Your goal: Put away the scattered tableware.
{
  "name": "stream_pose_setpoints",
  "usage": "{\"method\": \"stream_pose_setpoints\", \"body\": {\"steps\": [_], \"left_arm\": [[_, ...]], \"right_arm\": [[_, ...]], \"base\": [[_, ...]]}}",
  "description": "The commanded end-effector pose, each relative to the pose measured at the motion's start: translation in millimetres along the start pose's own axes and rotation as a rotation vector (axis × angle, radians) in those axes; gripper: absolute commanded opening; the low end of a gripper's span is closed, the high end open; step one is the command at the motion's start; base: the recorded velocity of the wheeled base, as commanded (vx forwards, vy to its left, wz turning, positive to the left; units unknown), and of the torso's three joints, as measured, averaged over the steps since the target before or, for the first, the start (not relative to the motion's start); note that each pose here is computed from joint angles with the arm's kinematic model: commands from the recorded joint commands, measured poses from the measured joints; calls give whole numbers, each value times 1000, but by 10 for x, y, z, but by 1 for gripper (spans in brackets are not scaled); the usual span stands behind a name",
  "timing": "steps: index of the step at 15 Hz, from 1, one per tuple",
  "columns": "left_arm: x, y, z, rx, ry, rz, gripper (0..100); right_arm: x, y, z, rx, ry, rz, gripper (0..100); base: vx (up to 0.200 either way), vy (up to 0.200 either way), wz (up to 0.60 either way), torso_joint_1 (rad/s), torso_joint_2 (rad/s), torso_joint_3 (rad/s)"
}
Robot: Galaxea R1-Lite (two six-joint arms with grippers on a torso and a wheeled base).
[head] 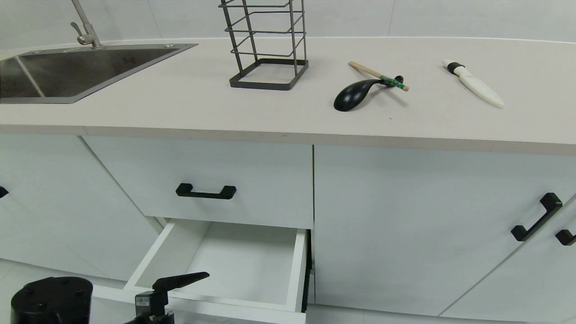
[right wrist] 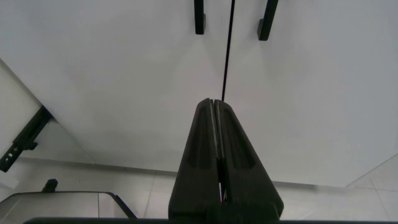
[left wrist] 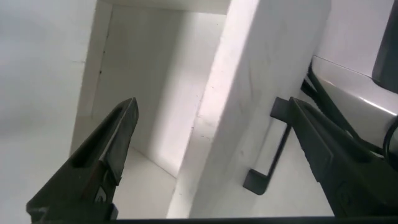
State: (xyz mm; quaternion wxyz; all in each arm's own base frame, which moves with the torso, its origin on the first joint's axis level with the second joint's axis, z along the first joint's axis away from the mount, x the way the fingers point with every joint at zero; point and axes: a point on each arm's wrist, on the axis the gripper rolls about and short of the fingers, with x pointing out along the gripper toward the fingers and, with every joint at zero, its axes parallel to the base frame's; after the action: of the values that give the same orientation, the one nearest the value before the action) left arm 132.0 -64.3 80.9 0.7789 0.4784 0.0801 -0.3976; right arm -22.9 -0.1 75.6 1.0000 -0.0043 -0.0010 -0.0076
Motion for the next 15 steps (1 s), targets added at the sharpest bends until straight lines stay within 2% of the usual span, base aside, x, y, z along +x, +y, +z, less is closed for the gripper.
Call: {"method": "stream_pose_setpoints", "body": {"steps": [1, 2, 3, 5, 6, 7, 8, 9, 10, 11, 12, 13, 14, 15], "left_arm": [[-36, 25, 26, 7, -20, 28, 100], [-39, 31, 31, 7, -23, 33, 100], [-55, 41, 65, -6, -45, 43, 100], [-82, 39, 184, -36, -109, 46, 100], [-129, 39, 232, -50, -134, 66, 100], [-170, 107, 278, -67, -137, 130, 100], [-248, 333, 412, -127, -149, 286, 100], [-318, 583, 564, -230, -166, 430, 100], [-365, 767, 679, -327, -191, 507, 100], [-422, 904, 776, -422, -222, 512, 100], [-510, 947, 826, -521, -207, 444, 100], [-604, 916, 835, -585, -191, 344, 100], [-688, 868, 824, -622, -175, 273, 100], [-828, 755, 778, -682, -154, 189, 100]], "right_arm": [[1, 0, 0, -1, 1, 0, 0], [1, 0, 0, 1, 1, 0, 0], [1, 0, 0, -1, 1, 1, 0], [1, 0, 0, -1, 1, 0, 0], [1, 0, 0, -1, 1, 0, 0], [1, 0, 0, 1, 1, 0, 0], [1, 0, 0, 1, 1, 1, 0], [1, 0, 0, -1, 1, 0, 0], [1, 0, 0, 1, 1, 0, 0], [1, 0, 0, -1, 1, 0, 0], [1, 0, 0, -1, 1, 0, 0], [1, 0, 0, -1, 1, 0, 0], [1, 0, 0, -1, 1, 0, 0], [1, 0, 0, -1, 1, 0, 0]], "base": [[0, 0, 0, 0, 0, 0], [0, 0, 0, 0, 0, 0], [0, 0, 0, 0, 0, 0], [0, 0, 0, 0, 0, 0], [0, 0, 0, 0, 0, 0], [0, 0, 0, 0, 0, 0], [0, 0, 0, 0, 0, 0], [0, 0, 0, 0, 0, 0], [0, 0, 0, 0, 0, 0], [0, 0, 0, 0, 0, 0], [0, 0, 0, 0, 0, 0], [0, 0, 0, 0, 0, 0], [0, 0, 0, 0, 0, 0], [0, 0, 0, 0, 0, 0]]}}
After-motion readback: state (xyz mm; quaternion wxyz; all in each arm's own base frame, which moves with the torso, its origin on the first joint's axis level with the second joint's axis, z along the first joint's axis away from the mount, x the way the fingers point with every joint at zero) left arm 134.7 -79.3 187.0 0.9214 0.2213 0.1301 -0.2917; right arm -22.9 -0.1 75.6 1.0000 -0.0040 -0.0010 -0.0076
